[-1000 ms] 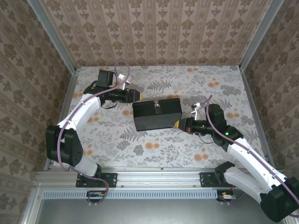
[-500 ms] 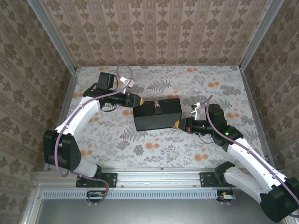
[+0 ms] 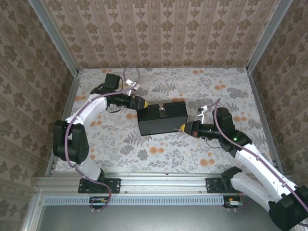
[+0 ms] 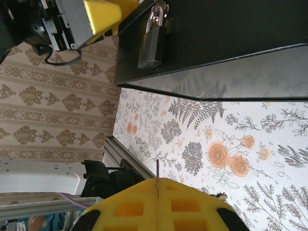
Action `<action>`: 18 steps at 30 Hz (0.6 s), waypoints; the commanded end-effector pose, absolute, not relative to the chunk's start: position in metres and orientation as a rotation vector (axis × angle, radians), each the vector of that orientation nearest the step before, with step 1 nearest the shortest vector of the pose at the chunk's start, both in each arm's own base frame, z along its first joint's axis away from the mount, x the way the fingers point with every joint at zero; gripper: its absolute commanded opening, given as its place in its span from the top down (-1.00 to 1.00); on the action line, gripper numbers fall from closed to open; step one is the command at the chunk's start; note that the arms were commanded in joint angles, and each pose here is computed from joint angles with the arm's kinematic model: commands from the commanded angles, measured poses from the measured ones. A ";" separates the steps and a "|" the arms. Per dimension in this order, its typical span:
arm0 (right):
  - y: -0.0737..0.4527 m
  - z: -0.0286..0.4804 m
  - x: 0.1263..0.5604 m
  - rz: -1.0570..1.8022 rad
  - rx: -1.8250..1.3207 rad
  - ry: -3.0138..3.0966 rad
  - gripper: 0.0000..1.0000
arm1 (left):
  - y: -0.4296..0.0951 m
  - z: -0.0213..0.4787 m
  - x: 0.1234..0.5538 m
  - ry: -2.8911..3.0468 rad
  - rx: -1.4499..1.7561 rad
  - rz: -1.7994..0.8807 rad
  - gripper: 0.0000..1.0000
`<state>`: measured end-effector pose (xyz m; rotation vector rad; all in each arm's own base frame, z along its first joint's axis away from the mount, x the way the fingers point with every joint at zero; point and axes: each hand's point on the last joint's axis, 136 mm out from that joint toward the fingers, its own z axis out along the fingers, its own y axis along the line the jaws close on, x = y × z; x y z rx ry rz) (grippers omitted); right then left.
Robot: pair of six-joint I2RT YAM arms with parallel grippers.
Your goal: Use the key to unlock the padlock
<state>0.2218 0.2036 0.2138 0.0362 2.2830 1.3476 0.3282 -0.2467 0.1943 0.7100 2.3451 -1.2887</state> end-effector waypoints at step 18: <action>0.201 0.238 0.225 1.323 -0.013 2.229 1.00 | -0.275 0.209 0.211 2.342 0.948 -1.318 -0.02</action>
